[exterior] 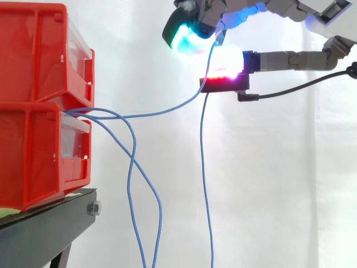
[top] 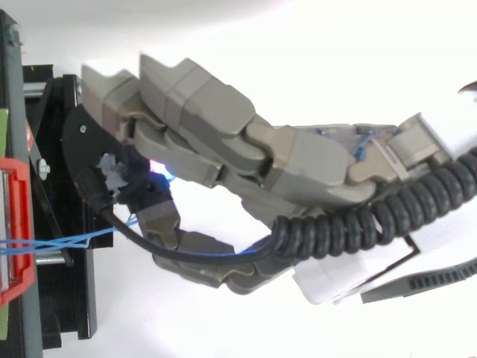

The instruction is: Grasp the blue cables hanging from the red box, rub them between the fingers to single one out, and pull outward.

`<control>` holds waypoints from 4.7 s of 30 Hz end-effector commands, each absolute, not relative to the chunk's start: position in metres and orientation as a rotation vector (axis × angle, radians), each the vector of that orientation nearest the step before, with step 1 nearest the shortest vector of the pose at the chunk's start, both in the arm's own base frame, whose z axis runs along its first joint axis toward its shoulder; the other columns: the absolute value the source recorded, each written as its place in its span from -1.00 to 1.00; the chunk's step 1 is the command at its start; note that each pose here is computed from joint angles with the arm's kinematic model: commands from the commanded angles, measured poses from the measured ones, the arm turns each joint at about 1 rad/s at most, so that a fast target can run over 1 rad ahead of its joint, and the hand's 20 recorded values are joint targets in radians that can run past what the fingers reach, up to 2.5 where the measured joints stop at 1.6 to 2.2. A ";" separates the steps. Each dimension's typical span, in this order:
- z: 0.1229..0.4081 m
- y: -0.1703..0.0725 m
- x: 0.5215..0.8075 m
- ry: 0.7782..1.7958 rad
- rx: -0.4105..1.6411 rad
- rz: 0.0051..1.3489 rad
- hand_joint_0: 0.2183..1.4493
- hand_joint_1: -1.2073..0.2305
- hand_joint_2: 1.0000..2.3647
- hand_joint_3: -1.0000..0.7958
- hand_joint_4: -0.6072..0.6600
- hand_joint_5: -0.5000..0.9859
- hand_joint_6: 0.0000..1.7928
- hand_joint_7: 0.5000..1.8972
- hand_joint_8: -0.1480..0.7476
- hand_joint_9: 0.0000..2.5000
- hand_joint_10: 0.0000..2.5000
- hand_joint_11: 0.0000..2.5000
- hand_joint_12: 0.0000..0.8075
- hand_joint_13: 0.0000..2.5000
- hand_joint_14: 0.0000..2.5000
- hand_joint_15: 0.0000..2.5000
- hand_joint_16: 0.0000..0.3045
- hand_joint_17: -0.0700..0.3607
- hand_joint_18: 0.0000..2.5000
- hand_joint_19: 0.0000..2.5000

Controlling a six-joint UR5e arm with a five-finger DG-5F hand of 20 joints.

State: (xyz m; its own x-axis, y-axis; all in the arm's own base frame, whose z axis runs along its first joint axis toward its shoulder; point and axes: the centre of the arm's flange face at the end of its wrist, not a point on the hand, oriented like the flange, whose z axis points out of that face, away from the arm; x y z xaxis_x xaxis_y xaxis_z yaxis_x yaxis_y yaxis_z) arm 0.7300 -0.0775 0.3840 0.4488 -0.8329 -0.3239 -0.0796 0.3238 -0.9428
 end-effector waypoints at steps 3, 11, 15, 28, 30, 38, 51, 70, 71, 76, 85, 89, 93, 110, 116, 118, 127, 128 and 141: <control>0.385 -0.082 0.729 0.982 -1.156 -0.629 -0.33 -0.40 -0.99 0.05 0.20 -0.50 0.01 -0.51 0.29 -0.12 -0.99 -0.40 0.11 -0.40 -0.99 -0.72 -0.60 -0.04 -0.36 -0.72; 0.372 -0.089 0.722 1.259 -1.021 -0.497 -0.33 -0.40 -0.99 0.04 0.20 -0.50 0.01 -0.50 0.27 -0.13 -0.99 -0.41 0.10 -0.41 -0.99 -0.72 -0.60 -0.04 -0.37 -0.72; 0.366 -0.090 0.718 1.421 -0.901 -0.386 -0.33 -0.39 -0.99 0.03 0.20 -0.50 0.01 -0.50 0.27 -0.14 -0.99 -0.41 0.09 -0.42 -0.99 -0.72 -0.60 -0.05 -0.38 -0.71; 0.356 -0.087 0.708 1.796 -0.108 0.237 -0.34 -0.38 -0.99 -0.01 0.23 -0.51 0.00 -0.54 0.27 -0.15 -0.99 -0.42 0.09 -0.42 -0.99 -0.72 -0.60 -0.04 -0.39 -0.71; 0.356 -0.087 0.707 1.810 0.022 0.344 -0.35 -0.38 -0.99 -0.03 0.25 -0.51 -0.01 -0.54 0.26 -0.15 -0.99 -0.42 0.08 -0.43 -0.99 -0.71 -0.61 -0.05 -0.39 -0.70; 0.356 -0.087 0.707 1.805 0.370 0.607 -0.38 -0.29 -0.98 -0.20 0.28 -0.50 -0.06 -0.60 0.20 -0.16 -0.99 -0.42 0.00 -0.45 -0.99 -0.70 -0.65 -0.12 -0.45 -0.67; 0.356 -0.092 0.708 1.706 0.814 0.874 -0.44 -0.17 -0.99 -0.37 0.29 -0.48 -0.12 -0.54 0.20 -0.14 -0.99 -0.42 0.00 -0.45 -0.99 -0.70 -0.66 -0.13 -0.45 -0.66; 0.352 -0.085 0.705 1.615 1.145 0.995 -0.33 -0.02 -0.98 -0.26 0.51 -0.35 -0.44 0.28 0.15 0.00 -0.99 -0.48 -0.06 -0.38 -0.99 -0.70 -0.68 -0.16 -0.40 -0.66; 0.352 -0.085 0.705 1.615 1.145 0.995 -0.32 -0.06 -0.98 -0.22 0.47 -0.36 -0.43 0.24 0.18 0.00 -0.99 -0.48 -0.03 -0.37 -0.99 -0.70 -0.67 -0.15 -0.39 -0.66; 0.352 -0.084 0.704 1.618 1.152 0.994 -0.32 -0.19 -0.98 -0.10 0.43 -0.39 -0.37 0.01 0.24 -0.03 -0.99 -0.47 0.04 -0.36 -0.99 -0.71 -0.63 -0.09 -0.36 -0.69; 0.346 -0.085 0.693 1.669 1.251 0.979 -0.31 -0.43 -0.99 -0.05 0.41 -0.57 -0.04 -0.69 0.25 -0.18 -0.99 -0.37 0.08 -0.42 -0.99 -0.71 -0.62 -0.07 -0.38 -0.71; 0.344 -0.087 0.687 1.647 1.376 0.988 -0.29 -0.45 -0.99 -0.07 0.41 -0.59 -0.01 -0.77 0.23 -0.22 -0.99 -0.35 0.06 -0.44 -0.99 -0.71 -0.63 -0.08 -0.40 -0.70; 0.341 -0.090 0.681 1.630 1.471 0.971 -0.45 -0.27 -0.99 -0.35 0.34 -0.50 -0.17 -0.51 0.17 -0.20 -0.99 -0.44 -0.01 -0.45 -0.99 -0.70 -0.65 -0.12 -0.43 -0.66; 0.351 -0.094 0.678 1.605 1.538 0.937 -0.27 -0.36 -0.99 -0.03 0.42 -0.52 -0.22 -0.54 0.19 -0.18 -0.99 -0.44 0.04 -0.41 -0.99 -0.71 -0.63 -0.09 -0.37 -0.70; 0.351 -0.098 0.678 1.587 1.539 0.925 -0.27 -0.43 -0.98 -0.13 0.41 -0.56 -0.16 -0.66 0.15 -0.26 -0.99 -0.42 0.00 -0.45 -0.99 -0.70 -0.65 -0.12 -0.42 -0.69; 0.351 -0.100 0.678 1.577 1.536 0.916 -0.30 -0.43 -0.98 -0.20 0.39 -0.56 -0.16 -0.65 0.14 -0.26 -0.99 -0.42 -0.02 -0.46 -0.99 -0.70 -0.66 -0.14 -0.43 -0.68; 0.361 -0.117 0.680 1.588 1.366 0.652 -0.48 -0.17 -1.00 -0.42 0.58 -0.49 -0.44 -0.33 0.14 -0.32 -0.99 -0.65 -0.01 -0.50 -0.99 -0.76 -0.65 -0.12 -0.45 -0.68; 0.362 -0.119 0.680 1.604 1.329 0.613 -0.50 -0.14 -1.00 -0.43 0.60 -0.52 -0.44 -0.49 0.13 -0.36 -0.99 -0.71 -0.02 -0.54 -0.99 -0.78 -0.64 -0.11 -0.45 -0.69; 0.380 -0.149 0.668 1.582 1.187 0.237 -0.46 -0.15 -1.00 -0.42 0.58 -0.52 -0.44 -0.51 0.13 -0.41 -0.99 -0.73 -0.02 -0.58 -0.99 -0.80 -0.65 -0.12 -0.48 -0.70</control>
State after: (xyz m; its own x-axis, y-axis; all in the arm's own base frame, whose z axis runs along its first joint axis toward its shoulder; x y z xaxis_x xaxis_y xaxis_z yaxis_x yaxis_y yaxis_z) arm 0.6690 -0.1486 0.3772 0.0972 0.8004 -0.5916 0.5493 0.4525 0.7025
